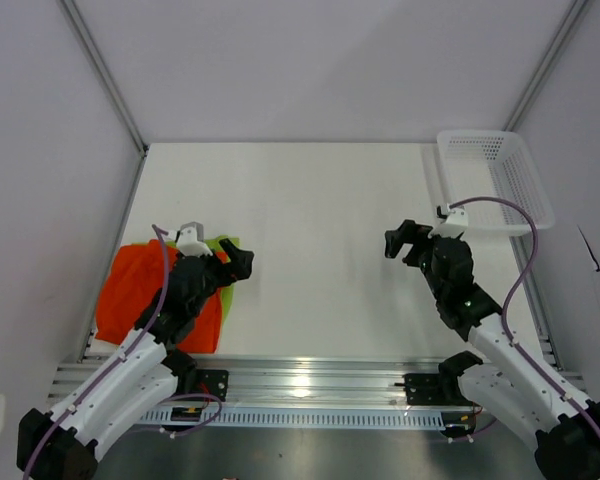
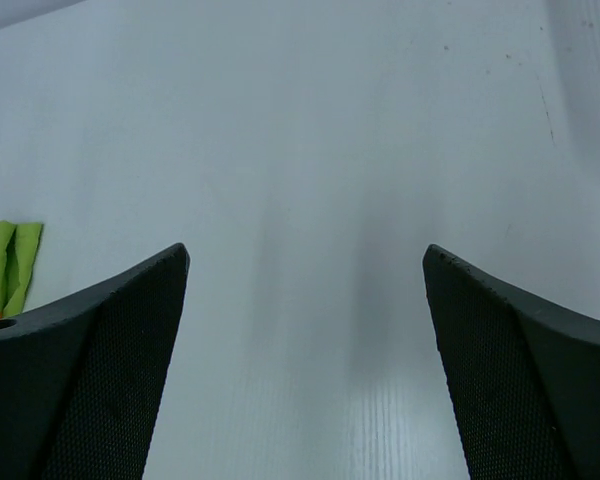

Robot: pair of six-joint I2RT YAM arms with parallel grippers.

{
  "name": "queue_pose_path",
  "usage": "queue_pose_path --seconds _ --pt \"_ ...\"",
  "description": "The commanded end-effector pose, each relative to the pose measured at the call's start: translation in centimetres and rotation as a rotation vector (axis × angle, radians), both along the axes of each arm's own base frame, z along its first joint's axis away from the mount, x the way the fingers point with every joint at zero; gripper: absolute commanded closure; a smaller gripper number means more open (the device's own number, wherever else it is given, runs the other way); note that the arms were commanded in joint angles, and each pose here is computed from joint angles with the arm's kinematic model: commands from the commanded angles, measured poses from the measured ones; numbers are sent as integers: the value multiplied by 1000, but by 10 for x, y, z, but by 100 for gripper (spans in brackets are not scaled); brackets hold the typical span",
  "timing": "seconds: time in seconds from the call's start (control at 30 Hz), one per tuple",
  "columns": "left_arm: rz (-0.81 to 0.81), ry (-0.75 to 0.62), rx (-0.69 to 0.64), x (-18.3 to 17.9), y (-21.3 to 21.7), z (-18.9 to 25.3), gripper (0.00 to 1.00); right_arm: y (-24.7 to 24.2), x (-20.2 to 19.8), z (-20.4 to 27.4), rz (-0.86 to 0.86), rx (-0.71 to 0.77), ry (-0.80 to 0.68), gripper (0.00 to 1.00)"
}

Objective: Fold and stack the shorts
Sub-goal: Neatly place the folded shorts to the corner

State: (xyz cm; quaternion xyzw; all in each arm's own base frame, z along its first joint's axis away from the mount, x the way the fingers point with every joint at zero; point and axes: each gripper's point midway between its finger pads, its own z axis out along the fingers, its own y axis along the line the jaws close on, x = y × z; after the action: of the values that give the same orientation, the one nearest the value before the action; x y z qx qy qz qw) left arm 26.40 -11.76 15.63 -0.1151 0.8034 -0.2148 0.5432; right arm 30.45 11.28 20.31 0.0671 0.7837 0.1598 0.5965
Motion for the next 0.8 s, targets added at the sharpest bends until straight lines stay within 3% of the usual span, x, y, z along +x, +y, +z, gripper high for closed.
queue_pose_path --seconds 0.0,0.23,0.53,0.77 --pt "17 -78 29 0 8 2 1 -4 -1 10 -12 33 -119 1" --pt "-11 -101 80 -19 18 -2 1 -18 -6 -34 -88 25 -40 0" --pt "-62 -227 68 -32 18 8 1 -18 -7 -39 -84 30 -45 0" --pt "-49 -179 87 -28 19 1 1 -18 -7 -39 -86 32 -42 1"
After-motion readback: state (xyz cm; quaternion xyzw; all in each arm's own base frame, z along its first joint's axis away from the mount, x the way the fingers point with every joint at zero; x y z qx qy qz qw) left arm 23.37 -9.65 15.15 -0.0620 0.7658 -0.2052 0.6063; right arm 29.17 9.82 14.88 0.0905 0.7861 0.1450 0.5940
